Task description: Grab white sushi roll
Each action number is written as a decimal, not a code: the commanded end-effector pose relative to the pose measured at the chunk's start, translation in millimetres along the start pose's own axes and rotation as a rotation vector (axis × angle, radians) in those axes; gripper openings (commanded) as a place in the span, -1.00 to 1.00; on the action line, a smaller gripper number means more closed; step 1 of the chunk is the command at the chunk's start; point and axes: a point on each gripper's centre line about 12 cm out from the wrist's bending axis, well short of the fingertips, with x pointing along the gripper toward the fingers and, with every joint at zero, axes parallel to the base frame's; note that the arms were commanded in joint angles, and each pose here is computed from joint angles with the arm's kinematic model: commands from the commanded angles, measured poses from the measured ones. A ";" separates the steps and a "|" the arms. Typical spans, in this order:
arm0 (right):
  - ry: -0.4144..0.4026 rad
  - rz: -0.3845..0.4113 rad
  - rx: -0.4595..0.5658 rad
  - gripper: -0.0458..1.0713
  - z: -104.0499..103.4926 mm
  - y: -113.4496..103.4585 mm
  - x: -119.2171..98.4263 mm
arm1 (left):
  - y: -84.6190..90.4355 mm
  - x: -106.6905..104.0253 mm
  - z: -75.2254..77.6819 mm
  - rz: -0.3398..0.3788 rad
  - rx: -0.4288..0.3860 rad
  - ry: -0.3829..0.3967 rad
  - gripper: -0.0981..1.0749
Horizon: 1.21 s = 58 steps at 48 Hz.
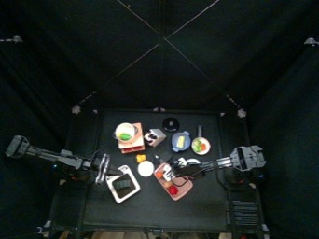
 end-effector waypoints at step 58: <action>0.009 0.029 0.026 0.22 -1.3 -9.6 22.2 | 0.0 1.6 6.1 0.002 -0.001 -0.020 -0.87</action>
